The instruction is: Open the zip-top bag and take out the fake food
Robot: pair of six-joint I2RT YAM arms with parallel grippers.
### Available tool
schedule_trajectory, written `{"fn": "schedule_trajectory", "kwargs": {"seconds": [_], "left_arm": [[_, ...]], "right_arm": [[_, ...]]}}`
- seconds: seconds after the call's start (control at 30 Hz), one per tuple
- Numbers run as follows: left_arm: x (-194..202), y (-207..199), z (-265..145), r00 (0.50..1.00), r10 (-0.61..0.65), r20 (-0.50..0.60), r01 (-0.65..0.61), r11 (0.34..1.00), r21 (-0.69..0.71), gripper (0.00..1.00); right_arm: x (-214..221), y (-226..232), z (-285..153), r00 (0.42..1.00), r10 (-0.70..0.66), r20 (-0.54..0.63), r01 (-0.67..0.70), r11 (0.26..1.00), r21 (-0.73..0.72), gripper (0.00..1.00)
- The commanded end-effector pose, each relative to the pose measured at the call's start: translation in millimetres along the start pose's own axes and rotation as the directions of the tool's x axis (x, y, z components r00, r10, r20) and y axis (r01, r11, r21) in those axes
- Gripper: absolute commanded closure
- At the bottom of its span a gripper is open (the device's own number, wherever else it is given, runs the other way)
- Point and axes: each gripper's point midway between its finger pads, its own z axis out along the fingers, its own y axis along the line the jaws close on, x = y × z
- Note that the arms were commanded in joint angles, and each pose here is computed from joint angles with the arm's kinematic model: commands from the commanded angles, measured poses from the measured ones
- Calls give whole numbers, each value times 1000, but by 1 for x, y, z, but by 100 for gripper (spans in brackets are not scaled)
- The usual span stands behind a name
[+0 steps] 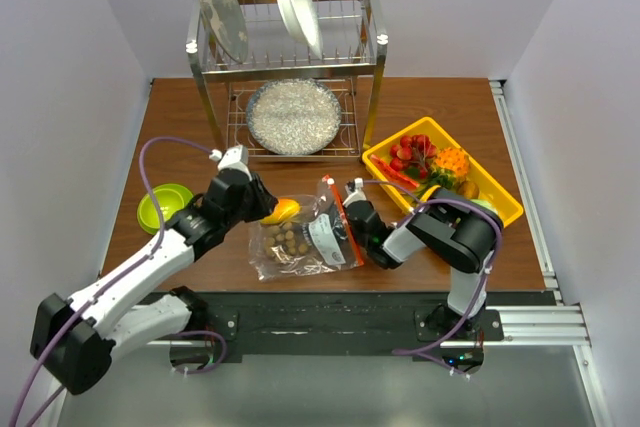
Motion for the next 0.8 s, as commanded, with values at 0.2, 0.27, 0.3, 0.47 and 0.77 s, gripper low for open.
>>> {"fn": "schedule_trajectory", "kwargs": {"seconds": [0.2,0.27,0.3,0.47,0.77], "left_arm": [[1,-21,56,996,-94,9,93,994,62,69],[1,-27,63,992,-123,24,120,987,105,70],[2,-28,65,991,-130,24,126,986,113,70],[25,-12,79,990,-137,-17,138,988,72,70],[45,28,89,989,-146,-22,144,985,-94,79]], "right_arm": [[-8,21,-9,975,-217,-42,218,975,35,100],[-10,23,-11,967,-251,-46,252,967,42,100],[-10,20,-12,965,-258,-55,261,963,61,100],[-16,17,-18,955,-293,-46,297,950,97,100],[-29,18,-34,938,-346,-14,344,927,148,100]]}}
